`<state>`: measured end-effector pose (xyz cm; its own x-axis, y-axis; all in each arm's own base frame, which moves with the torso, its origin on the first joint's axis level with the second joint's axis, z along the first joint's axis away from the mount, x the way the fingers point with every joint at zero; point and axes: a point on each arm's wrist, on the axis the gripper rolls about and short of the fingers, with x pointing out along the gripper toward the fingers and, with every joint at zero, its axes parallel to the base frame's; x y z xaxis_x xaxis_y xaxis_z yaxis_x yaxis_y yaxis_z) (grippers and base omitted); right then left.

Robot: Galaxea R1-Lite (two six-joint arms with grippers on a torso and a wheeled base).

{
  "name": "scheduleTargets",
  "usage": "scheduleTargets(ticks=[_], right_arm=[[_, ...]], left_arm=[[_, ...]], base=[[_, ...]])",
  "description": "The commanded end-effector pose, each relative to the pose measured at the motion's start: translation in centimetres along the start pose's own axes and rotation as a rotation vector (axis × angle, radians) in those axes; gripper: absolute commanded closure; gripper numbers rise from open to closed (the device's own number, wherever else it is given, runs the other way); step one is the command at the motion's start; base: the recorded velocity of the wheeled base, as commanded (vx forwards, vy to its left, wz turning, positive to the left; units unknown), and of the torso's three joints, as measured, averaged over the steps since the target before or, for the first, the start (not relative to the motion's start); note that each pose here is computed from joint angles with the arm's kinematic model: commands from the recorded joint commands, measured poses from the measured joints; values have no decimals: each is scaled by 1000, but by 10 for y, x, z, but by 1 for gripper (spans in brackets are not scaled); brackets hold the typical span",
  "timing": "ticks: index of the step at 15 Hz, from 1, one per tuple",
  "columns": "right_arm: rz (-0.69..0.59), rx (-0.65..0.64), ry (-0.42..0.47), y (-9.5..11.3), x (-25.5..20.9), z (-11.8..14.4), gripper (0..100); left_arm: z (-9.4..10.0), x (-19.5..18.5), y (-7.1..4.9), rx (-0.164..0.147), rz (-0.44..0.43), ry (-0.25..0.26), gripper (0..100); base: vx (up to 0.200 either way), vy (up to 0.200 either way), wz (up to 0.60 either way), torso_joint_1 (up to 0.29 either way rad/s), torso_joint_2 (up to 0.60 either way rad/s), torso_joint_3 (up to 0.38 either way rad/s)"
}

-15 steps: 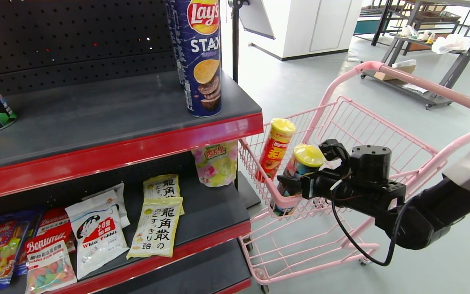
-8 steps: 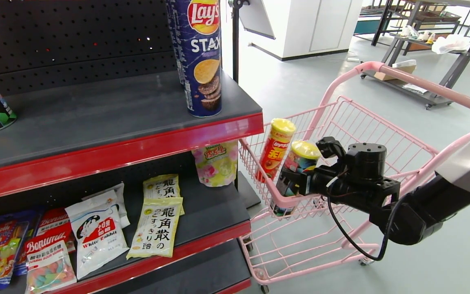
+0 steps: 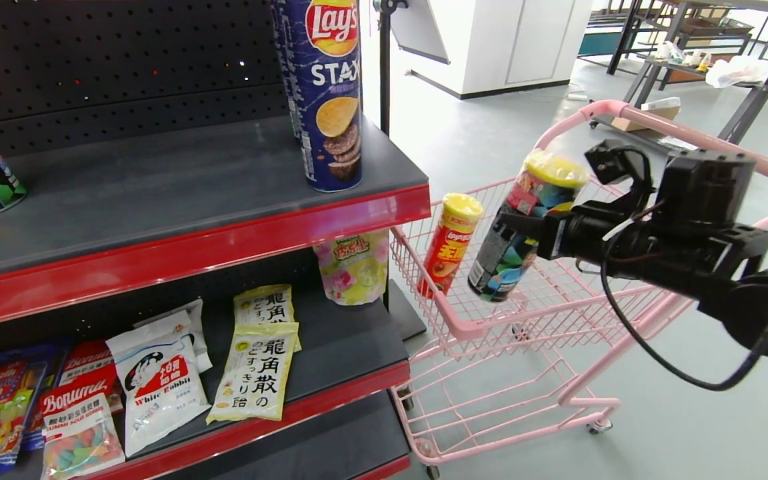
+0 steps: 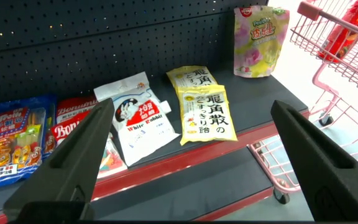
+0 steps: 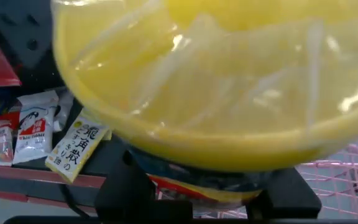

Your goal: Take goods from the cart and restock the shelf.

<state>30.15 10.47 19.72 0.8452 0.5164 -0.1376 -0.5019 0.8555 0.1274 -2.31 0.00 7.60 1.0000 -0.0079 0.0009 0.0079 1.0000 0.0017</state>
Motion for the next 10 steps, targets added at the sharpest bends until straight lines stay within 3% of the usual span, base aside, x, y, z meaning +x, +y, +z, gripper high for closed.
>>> scheduleTargets(ticks=[1,3,5,6,8,10], right_arm=[[-39,-58,-114,15,-59,47,100],[-142,-62,-18,31,-120,52,100],[-154,-52,96,41,-169,32,100],[-154,-52,96,41,-169,32,100],[-187,-49,126,43,-204,-2,100],[-205,-73,139,43,-212,-13,100]], left_arm=[[0,0,0,0,0,1,0],[0,0,0,0,0,2,0],[0,0,0,0,0,2,0],[0,0,0,0,0,2,0],[0,0,0,0,0,1,0],[0,0,0,0,-1,2,0]], base=[[0,0,0,0,0,0],[0,0,0,0,0,0],[0,0,0,0,0,0],[0,0,0,0,0,0],[0,0,0,0,0,0],[0,0,0,0,0,0]])
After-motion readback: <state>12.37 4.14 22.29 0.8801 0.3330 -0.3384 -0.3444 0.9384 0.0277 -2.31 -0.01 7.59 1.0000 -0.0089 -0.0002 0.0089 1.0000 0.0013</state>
